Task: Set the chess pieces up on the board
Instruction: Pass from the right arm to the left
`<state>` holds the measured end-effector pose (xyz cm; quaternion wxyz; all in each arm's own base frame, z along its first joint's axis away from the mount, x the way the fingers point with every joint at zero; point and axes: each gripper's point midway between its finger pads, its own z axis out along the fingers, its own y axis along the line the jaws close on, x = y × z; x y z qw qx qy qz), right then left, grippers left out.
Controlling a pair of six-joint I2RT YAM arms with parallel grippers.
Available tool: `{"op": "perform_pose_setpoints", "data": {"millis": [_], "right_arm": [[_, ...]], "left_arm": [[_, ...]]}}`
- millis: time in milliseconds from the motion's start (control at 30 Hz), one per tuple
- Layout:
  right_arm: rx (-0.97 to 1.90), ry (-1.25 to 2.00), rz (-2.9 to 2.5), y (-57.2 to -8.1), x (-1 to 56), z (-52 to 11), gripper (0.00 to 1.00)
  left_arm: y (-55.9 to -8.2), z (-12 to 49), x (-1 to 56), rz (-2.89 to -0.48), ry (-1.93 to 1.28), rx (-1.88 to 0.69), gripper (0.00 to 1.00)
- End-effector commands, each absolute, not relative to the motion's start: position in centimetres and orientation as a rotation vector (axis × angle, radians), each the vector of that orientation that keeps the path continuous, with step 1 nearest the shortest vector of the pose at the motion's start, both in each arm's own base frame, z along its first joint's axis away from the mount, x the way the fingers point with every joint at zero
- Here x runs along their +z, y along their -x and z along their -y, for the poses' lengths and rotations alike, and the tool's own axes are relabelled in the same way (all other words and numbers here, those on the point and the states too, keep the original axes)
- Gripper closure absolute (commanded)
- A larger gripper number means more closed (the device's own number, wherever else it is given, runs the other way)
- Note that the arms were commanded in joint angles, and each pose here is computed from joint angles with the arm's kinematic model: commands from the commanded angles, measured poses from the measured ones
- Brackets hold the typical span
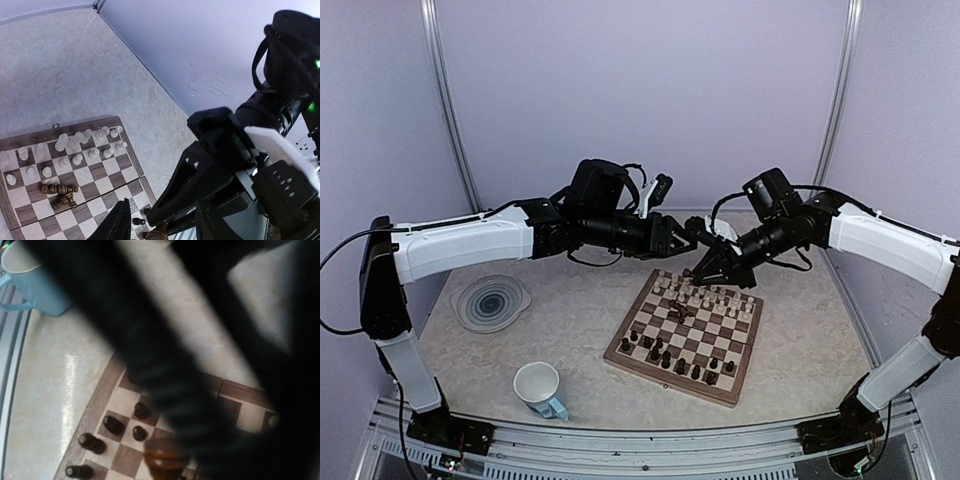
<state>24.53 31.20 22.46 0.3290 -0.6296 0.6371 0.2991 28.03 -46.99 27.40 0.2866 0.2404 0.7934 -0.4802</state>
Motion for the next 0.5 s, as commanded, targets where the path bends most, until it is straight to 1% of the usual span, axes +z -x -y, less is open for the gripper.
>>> {"op": "perform_pose_setpoints", "data": {"millis": [0, 133, 300, 467], "right_arm": [[0.78, 1.633, -1.699, -24.9, 23.0, -31.5, 1.0], [0.784, 1.616, -1.699, -25.2, 23.4, -31.8, 1.0], [0.764, 1.6, -1.701, -25.8, 23.8, -31.8, 1.0], [0.762, 1.599, -1.706, -25.8, 23.8, -31.8, 1.0]], "left_arm": [[-26.6, 47.5, 26.7, -2.13, -0.678, -1.375, 0.56], [-26.2, 47.4, 26.2, -2.147, -0.682, -1.386, 0.58], [-25.7, 47.5, 25.6, -2.162, -0.696, -1.414, 0.65], [-25.4, 47.8, 25.2, -2.169, -0.709, -1.436, 0.73]]}}
